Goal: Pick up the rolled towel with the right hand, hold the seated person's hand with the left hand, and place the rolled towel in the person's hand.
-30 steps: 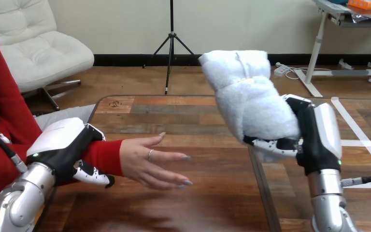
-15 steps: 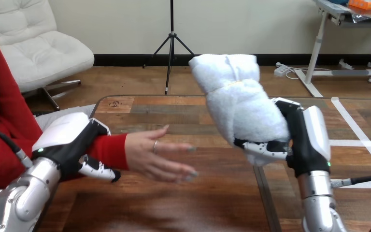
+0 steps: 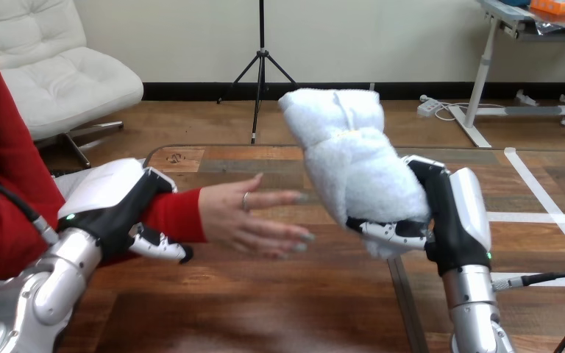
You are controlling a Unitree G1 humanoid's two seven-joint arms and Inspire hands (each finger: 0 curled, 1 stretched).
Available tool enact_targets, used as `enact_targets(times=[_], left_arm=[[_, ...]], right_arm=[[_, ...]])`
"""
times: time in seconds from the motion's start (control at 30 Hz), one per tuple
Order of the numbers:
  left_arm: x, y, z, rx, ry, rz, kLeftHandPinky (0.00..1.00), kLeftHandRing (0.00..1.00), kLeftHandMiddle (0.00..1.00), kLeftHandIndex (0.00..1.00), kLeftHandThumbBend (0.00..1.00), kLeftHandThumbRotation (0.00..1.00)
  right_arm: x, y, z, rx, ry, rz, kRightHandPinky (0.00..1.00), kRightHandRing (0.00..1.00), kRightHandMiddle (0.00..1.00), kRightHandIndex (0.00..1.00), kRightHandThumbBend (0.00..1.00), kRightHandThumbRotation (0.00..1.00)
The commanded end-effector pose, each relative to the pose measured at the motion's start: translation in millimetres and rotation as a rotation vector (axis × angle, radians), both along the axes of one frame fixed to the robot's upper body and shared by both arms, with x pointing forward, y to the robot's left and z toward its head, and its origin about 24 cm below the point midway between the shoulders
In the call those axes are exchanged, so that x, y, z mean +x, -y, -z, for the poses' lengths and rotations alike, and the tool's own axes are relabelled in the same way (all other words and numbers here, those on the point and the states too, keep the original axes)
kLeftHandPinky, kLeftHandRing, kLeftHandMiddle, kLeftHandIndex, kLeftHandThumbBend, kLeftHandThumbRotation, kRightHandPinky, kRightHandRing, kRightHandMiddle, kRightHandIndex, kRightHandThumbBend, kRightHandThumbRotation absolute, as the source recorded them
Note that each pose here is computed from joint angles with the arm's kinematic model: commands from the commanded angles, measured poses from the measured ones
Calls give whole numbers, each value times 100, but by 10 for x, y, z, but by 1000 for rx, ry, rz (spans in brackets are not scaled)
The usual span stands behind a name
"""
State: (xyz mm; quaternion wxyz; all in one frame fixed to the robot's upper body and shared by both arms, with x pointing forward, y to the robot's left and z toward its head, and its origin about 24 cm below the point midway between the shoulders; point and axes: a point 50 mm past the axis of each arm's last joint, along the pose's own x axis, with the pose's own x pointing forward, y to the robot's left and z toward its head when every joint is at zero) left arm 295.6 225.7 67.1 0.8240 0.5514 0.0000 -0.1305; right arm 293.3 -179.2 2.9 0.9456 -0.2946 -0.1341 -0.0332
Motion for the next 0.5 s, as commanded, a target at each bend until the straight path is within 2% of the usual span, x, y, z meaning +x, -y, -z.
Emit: enact_targets(times=[0.0,0.47], left_arm=[[313,198,-815,-87,333,50,21,26,34,34,72,0],[332,233,-867,-105,346,59,20,26,33,34,70,0]], right_arm=[[203,-110,-271,57,102,-11,32,38,43,45,73,0],[200,-178,-240,74,85,-28,32,37,42,45,73,0]])
